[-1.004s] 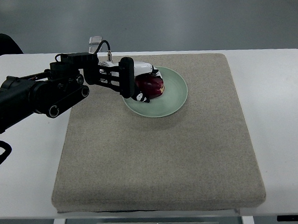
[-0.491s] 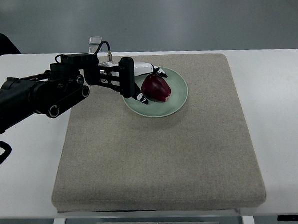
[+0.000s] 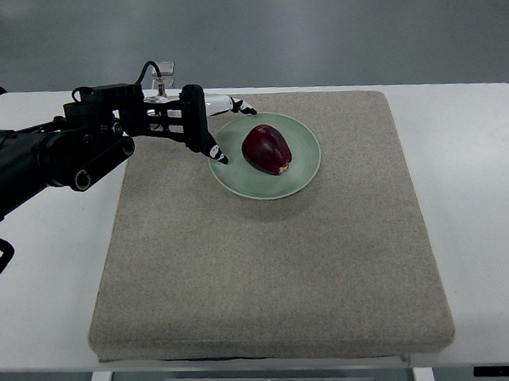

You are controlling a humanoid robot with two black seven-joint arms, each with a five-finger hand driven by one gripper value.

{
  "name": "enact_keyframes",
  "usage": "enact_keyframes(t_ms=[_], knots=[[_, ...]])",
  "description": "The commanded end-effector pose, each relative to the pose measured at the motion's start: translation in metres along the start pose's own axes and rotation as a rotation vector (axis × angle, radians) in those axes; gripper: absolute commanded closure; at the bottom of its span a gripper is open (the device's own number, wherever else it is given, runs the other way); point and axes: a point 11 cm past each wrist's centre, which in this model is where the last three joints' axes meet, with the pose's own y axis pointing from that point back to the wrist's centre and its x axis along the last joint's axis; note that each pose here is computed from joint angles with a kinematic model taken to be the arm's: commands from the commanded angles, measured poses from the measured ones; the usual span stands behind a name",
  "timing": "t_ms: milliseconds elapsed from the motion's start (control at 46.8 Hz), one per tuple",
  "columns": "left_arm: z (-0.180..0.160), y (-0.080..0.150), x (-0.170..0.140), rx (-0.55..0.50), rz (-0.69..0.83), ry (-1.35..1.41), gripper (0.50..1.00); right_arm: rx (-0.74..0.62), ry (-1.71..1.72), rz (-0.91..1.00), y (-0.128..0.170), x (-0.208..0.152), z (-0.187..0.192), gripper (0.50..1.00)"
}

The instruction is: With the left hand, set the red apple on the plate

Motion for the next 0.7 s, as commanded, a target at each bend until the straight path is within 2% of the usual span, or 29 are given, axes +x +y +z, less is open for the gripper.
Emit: enact_keyframes(t_ms=[0, 363, 598, 683], knots=[[-0.01, 0.003, 0.009, 0.027, 0.07, 0.009, 0.508, 0.0, 0.0, 0.0, 0.0, 0.0, 0.0, 0.57], [-0.026, 0.015, 0.05, 0.051, 0.374, 0.288, 0.508, 0.0, 0.0, 0.0, 0.0, 0.0, 0.0, 0.568], [-0.048, 0.024, 0.067, 0.107, 0.602, 0.645, 0.519, 0.0, 0.0, 0.0, 0.0, 0.0, 0.0, 0.57], [-0.063, 0.031, 0.073, 0.16, 0.67, 0.808, 0.519, 0.0, 0.0, 0.0, 0.0, 0.0, 0.0, 0.57]])
